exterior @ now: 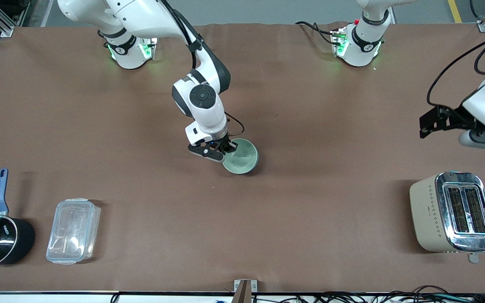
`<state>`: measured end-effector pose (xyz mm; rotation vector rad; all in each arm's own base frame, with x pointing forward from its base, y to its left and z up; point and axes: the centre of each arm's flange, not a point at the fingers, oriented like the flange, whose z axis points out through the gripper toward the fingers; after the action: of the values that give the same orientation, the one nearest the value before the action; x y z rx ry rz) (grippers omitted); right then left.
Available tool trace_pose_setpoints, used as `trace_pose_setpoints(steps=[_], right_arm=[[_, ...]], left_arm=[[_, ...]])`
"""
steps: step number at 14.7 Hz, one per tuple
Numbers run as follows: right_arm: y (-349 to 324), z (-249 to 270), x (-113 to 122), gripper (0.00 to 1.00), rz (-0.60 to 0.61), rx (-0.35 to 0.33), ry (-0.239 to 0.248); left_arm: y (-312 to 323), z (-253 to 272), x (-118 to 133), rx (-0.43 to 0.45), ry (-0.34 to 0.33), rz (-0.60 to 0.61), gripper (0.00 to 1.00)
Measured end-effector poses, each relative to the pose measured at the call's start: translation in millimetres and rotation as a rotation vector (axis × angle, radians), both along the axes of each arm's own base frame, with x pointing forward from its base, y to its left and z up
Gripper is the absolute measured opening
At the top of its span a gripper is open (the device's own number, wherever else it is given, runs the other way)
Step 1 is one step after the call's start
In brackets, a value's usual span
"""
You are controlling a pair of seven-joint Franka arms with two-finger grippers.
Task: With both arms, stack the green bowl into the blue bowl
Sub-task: 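Lower the green bowl into the blue bowl while the left gripper withdraws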
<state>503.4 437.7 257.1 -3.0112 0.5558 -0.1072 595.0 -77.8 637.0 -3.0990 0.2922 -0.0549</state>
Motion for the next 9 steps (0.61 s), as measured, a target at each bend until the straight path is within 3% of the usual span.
trace_pose_setpoints(steps=[8,9], right_arm=[[12.3,-0.5,-11.1,0.13,-0.004,0.001,0.004],[12.7,-0.5,-11.5,0.18,-0.008,0.001,0.005]], left_arm=[[12.4,15.8,-46.5,-0.019,0.083,0.047,1.00],[8.6,16.8,-51.3,-0.017,0.084,0.040,1.00]])
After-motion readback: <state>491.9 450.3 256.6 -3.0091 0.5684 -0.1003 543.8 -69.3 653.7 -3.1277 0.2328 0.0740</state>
